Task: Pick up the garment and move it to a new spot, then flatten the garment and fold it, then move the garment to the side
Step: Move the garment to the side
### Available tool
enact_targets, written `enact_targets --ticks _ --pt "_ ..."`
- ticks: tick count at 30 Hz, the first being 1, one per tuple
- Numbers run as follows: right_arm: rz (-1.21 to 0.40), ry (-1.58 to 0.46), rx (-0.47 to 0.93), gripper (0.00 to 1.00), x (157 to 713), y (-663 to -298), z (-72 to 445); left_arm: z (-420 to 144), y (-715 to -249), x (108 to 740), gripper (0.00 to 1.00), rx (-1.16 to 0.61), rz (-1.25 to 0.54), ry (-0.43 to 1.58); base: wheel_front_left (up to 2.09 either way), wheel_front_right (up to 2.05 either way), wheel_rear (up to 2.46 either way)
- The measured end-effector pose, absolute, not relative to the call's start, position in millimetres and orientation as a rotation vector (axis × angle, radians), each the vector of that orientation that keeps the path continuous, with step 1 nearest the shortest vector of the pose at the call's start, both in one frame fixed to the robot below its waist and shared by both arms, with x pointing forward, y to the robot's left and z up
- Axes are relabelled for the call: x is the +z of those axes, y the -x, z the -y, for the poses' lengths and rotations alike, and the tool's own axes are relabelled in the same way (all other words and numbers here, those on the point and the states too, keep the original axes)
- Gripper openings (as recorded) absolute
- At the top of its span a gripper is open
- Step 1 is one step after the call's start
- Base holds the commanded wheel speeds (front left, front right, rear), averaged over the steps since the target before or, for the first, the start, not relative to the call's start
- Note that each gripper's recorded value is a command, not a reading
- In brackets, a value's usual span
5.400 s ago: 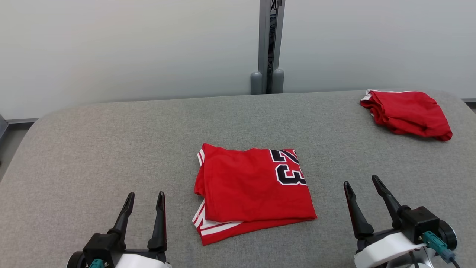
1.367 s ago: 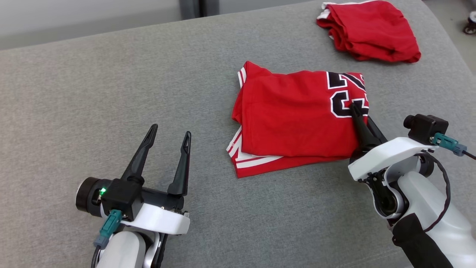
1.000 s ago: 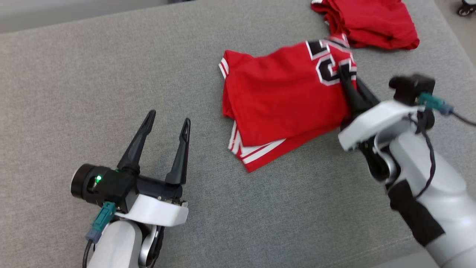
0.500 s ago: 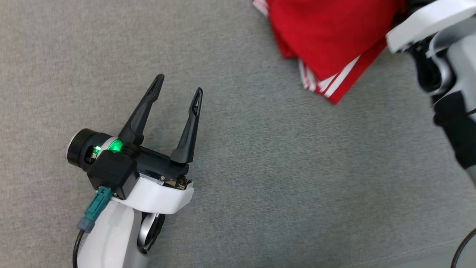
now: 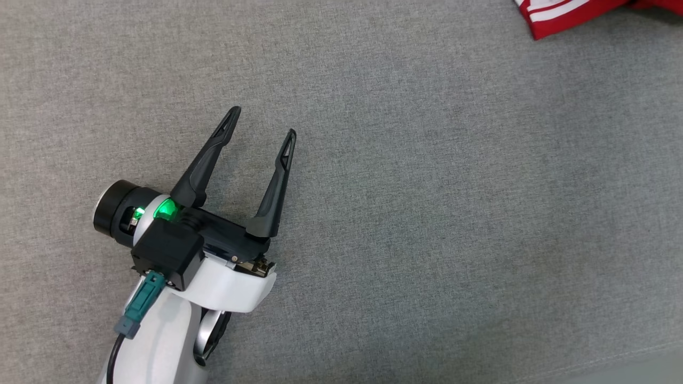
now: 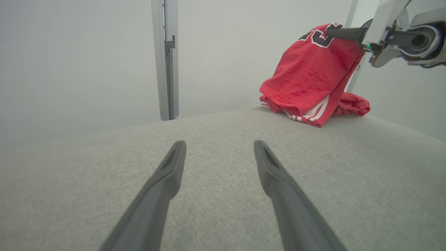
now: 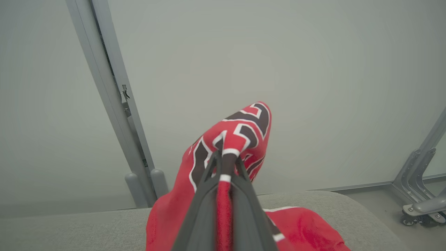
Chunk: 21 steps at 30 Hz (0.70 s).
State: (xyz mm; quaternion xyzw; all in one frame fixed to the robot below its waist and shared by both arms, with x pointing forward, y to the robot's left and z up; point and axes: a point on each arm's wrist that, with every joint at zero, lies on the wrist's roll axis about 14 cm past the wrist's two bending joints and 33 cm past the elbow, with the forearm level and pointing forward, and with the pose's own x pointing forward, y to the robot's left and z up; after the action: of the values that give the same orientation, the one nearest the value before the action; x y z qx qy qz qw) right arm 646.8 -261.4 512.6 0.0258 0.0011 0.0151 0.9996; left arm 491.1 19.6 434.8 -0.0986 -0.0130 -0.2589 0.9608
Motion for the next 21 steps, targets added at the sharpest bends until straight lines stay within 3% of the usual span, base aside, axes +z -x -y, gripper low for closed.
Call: enact_targets --ticks 13,14,16,19,20,21 --pt "-0.110 0.043 -0.111 0.00 472.8 -650.3 321.0 -19.1 -496.6 423.4 1.00 -0.538 0.009 0.192 0.00 0.00 0.00" --pt "-0.116 0.050 -0.114 0.05 470.3 -651.8 322.7 -20.1 -496.6 421.6 1.00 -0.535 0.004 0.191 0.00 0.00 0.00" --pt "-0.137 0.064 -0.122 0.18 461.7 -652.9 327.0 -21.7 -497.2 419.4 1.00 -0.531 -0.001 0.190 0.00 0.00 0.00" --pt "-0.174 0.121 -0.130 0.47 449.1 -656.0 336.7 -25.4 -500.5 418.0 1.00 -0.523 0.003 0.188 0.00 0.00 0.00" --pt "-0.186 0.133 -0.129 0.77 444.8 -656.3 337.6 -26.3 -500.9 417.6 1.00 -0.521 0.003 0.188 0.00 0.00 0.00" --pt "-0.198 0.146 -0.131 1.00 440.8 -655.9 339.6 -27.3 -501.4 417.1 1.00 -0.518 0.003 0.188 0.00 0.00 0.00"
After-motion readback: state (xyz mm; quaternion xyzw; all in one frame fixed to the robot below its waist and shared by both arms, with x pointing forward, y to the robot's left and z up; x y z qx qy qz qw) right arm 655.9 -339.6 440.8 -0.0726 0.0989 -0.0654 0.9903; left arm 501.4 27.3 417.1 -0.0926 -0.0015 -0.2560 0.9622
